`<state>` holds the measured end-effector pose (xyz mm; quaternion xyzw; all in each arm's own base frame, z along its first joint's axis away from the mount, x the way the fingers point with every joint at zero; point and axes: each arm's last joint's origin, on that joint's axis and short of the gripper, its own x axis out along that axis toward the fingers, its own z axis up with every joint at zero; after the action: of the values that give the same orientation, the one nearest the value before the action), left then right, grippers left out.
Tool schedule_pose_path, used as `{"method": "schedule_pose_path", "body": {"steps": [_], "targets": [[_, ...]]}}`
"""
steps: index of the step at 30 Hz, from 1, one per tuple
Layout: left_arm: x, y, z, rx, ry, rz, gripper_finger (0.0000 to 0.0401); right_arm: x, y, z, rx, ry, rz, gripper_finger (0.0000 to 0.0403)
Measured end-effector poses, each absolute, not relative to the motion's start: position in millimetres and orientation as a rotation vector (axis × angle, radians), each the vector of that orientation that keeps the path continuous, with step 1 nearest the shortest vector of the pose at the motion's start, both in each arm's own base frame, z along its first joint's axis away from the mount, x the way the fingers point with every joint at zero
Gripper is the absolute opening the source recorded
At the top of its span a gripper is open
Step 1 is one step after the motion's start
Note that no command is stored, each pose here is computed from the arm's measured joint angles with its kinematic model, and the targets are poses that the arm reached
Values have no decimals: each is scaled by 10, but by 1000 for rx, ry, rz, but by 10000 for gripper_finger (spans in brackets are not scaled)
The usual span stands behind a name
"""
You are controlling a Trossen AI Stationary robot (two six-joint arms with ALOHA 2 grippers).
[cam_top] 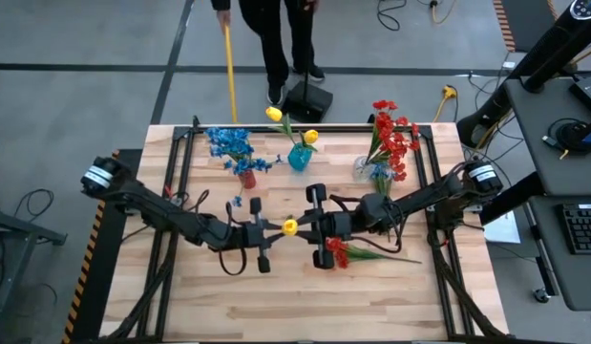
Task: Sort flowers into vase by color
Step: Put the yellow flower into the blue vase
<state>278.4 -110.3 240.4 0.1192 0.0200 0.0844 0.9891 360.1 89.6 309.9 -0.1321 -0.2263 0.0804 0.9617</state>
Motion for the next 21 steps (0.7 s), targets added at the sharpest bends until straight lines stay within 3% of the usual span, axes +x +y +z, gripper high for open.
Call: {"method": "schedule_pose_path", "body": {"steps": [12, 21], "targets": [[2628, -1045, 2505, 239, 101, 245, 0, 3585, 833, 3119, -216, -339, -15, 175], [2568, -996, 2548, 238, 123, 309, 0, 3653, 813, 3212, -159, -82, -69, 210]]}}
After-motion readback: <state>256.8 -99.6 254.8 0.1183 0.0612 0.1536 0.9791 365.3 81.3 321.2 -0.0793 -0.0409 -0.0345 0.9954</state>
